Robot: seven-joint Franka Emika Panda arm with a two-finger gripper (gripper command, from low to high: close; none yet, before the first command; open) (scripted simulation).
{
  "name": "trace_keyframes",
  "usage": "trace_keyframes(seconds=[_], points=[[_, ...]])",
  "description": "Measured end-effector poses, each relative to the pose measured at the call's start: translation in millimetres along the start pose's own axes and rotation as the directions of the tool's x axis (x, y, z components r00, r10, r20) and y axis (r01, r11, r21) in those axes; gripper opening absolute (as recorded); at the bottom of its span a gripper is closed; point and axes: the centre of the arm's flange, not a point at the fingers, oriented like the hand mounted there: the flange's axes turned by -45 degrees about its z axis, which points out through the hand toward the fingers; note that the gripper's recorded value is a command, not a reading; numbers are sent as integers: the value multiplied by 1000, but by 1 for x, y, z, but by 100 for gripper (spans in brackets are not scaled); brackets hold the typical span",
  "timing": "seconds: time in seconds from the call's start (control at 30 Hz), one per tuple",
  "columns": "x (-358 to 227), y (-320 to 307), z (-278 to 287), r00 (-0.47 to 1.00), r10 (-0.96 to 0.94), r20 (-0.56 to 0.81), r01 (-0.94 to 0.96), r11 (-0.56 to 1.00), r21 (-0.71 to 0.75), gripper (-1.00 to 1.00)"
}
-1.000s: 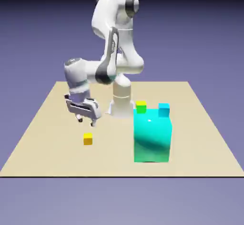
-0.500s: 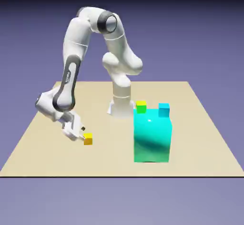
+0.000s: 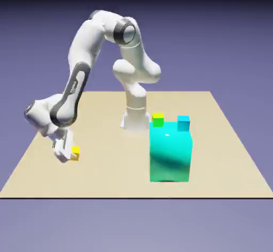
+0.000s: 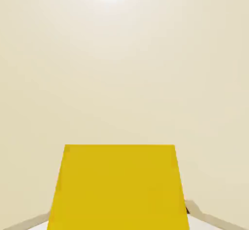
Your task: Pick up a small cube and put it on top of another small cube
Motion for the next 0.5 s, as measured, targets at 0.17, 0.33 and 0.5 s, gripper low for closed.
trace_keyframes(seconds=[0.17,0.33,0.5], points=[[-74,-94,4,988,-149,-44,146,986,-78,-100],[-196,-176,35,934,-354,-36,342,921,-188,-100],[-356,-218,90,816,-578,24,554,769,-318,-100]])
